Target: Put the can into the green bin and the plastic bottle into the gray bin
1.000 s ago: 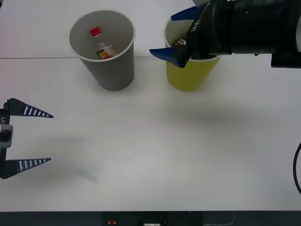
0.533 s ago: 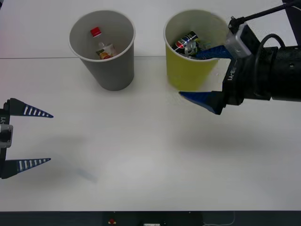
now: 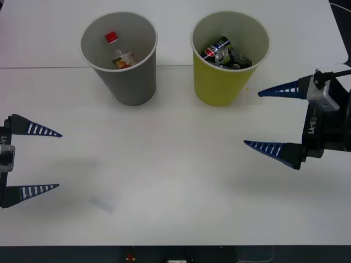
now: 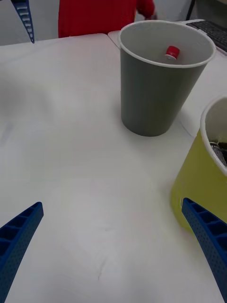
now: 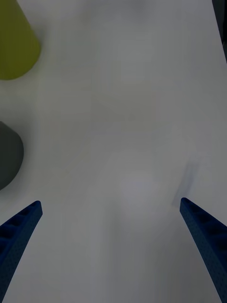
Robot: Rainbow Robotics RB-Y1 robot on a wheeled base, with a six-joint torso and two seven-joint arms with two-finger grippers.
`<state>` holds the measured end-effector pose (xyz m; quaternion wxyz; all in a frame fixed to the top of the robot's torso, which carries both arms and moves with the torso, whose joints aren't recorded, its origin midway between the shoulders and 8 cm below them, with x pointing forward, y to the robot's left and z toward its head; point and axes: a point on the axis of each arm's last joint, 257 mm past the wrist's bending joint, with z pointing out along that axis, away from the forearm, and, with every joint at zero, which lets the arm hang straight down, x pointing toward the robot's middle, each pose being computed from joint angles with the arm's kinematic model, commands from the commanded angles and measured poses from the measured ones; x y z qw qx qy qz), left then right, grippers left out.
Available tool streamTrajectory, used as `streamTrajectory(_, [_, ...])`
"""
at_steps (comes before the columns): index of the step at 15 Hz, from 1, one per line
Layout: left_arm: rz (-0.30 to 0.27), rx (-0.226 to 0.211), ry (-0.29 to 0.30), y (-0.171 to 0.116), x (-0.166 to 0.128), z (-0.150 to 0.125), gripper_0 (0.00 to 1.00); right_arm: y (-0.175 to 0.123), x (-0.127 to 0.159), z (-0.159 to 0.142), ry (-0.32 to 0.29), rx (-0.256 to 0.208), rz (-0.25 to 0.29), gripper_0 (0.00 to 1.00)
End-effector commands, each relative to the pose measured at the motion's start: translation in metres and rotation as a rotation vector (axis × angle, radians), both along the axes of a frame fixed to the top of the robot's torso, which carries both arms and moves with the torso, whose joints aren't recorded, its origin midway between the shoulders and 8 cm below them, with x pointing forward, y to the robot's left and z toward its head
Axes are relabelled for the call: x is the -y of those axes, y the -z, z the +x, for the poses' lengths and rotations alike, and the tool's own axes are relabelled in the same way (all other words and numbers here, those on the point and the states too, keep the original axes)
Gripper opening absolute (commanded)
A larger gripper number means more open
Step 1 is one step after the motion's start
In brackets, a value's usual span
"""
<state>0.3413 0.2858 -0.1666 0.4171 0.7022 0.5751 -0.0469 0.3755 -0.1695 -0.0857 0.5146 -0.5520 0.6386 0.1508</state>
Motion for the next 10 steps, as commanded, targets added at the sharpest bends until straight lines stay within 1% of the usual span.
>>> streamTrajectory(1, [0.0,0.0,0.0,0.0,0.0,0.0,1.0,0.014,0.023,-0.005,-0.019,-0.024,-0.002,1.0])
streamTrajectory(3, [0.0,0.0,0.0,0.0,0.0,0.0,1.0,0.024,0.044,-0.006,-0.056,-0.029,-0.015,1.0])
streamTrajectory(6, [0.0,0.0,0.0,0.0,0.0,0.0,1.0,0.033,0.071,-0.008,-0.092,-0.012,-0.05,1.0])
streamTrajectory(7, [0.0,0.0,0.0,0.0,0.0,0.0,1.0,0.036,0.078,-0.01,-0.104,-0.012,-0.053,1.0])
streamTrajectory(10, [0.0,0.0,0.0,0.0,0.0,0.0,1.0,0.045,0.094,-0.015,-0.133,-0.033,-0.043,1.0])
